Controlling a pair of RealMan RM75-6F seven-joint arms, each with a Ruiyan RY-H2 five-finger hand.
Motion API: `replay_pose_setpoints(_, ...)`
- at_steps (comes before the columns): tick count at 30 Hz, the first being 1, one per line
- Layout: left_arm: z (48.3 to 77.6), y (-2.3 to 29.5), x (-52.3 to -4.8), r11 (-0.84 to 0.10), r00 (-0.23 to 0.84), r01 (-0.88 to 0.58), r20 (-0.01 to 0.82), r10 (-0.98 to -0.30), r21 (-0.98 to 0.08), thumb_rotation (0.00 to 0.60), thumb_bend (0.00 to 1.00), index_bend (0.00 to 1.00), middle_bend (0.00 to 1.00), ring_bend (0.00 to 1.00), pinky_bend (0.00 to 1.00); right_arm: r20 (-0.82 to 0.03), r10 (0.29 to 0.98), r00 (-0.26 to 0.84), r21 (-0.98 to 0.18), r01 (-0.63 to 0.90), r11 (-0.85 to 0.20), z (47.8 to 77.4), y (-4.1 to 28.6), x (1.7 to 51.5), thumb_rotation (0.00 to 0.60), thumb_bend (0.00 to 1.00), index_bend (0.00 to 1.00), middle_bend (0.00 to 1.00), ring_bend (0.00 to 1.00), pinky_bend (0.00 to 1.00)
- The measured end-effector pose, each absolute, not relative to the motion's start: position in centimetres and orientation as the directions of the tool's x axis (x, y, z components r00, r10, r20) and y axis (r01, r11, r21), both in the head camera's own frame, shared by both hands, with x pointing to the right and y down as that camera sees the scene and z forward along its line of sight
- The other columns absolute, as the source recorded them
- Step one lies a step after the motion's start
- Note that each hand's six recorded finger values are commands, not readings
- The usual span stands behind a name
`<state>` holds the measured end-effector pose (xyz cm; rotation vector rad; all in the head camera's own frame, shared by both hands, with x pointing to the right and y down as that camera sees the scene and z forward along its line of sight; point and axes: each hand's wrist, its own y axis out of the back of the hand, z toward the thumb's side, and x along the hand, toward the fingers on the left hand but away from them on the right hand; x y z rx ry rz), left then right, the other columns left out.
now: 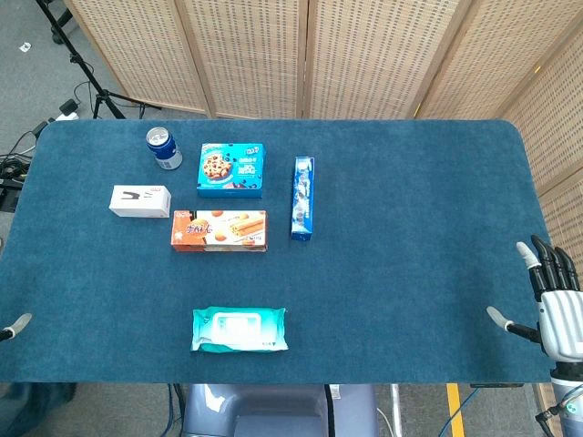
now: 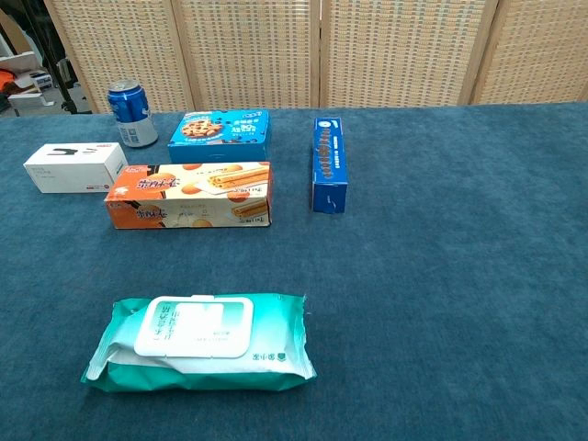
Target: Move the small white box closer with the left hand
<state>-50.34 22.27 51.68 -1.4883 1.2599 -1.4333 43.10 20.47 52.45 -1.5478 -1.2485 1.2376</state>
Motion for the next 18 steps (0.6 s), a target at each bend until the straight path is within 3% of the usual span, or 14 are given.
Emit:
replay_pose_setpoints(12,52.2,21.8,-50.3,-0.296,-0.08,-0.168,0.313,-0.947,-0.94,0.6,0.0,0.0,0.0,0.0,0.0,-0.209,0.977,0.038,-0.953,0.217,-0.212,52.4,20.5,43.3,0.6,0.0,0.0,0.0,0.0,0.0)
replay_pose_setpoints(18,53.2,19.6,-50.0,-0.322,-0.047,-0.195,0.337,-0.94,-0.926,0.6,0.0,0.0,0.0,0.0,0.0,-0.215,0.976,0.03,-0.956,0.198,-0.217,52.7,20.4,43.4,0.6,0.0,0.0,0.0,0.0,0.0)
